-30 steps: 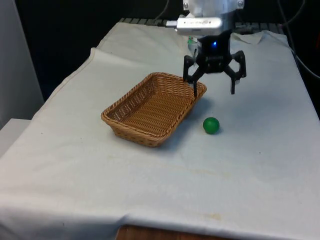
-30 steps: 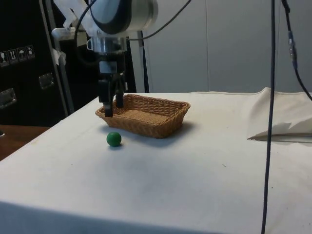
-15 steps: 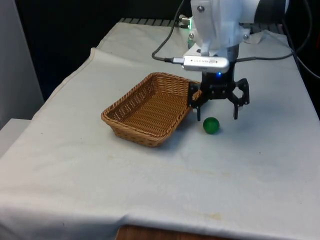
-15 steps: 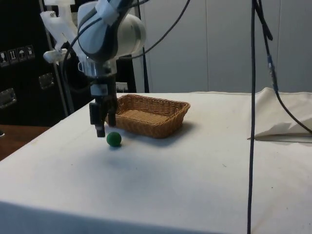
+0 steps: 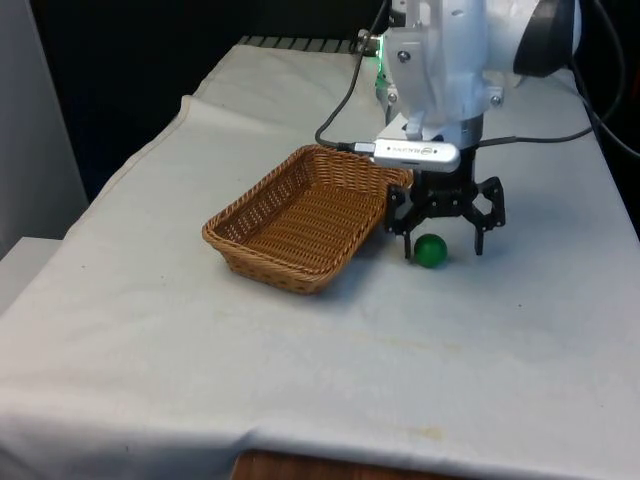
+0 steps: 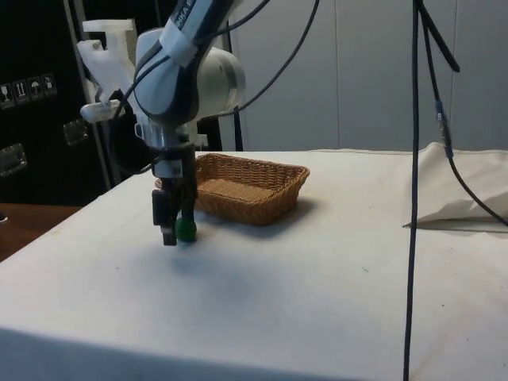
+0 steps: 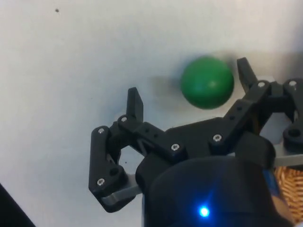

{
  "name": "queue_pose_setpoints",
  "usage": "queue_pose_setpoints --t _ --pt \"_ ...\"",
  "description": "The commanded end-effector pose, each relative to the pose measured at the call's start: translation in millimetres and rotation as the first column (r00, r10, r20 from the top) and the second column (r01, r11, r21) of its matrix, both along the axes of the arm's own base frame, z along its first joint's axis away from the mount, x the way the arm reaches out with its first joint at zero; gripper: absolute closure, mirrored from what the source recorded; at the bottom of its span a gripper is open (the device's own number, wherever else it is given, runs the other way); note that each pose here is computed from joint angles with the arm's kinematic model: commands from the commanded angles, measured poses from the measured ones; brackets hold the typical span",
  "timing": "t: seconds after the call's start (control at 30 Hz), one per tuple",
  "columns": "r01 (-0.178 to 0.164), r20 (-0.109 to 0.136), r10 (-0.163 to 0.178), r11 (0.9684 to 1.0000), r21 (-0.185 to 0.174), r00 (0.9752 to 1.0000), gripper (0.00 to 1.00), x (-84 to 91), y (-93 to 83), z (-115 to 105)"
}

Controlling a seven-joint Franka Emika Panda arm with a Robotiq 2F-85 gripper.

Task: Pick up the ball and place it into the basket.

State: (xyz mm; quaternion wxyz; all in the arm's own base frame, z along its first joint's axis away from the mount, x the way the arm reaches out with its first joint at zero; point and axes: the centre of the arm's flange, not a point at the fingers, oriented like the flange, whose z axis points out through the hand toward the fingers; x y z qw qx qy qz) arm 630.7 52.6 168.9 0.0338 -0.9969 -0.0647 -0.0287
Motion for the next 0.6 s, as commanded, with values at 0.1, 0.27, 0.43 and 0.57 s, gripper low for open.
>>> queue_pose_setpoints --t 0.1,0.27,0.43,0.57 --pt "-0.002 0.018 0.002 1.0000 0.000 0.9998 0.00 0.9 5.3 -1.9" --pt "-0.006 0.012 0.006 1.0000 -0.002 0.9999 0.48 0.2 6.3 -2.3" --pt "-0.003 0.015 0.003 1.0000 -0.004 0.9999 0.85 0.2 7.3 -2.0" --pt "-0.002 0.013 0.003 1.0000 -0.004 0.9999 1.00 0.1 7.4 -2.1"
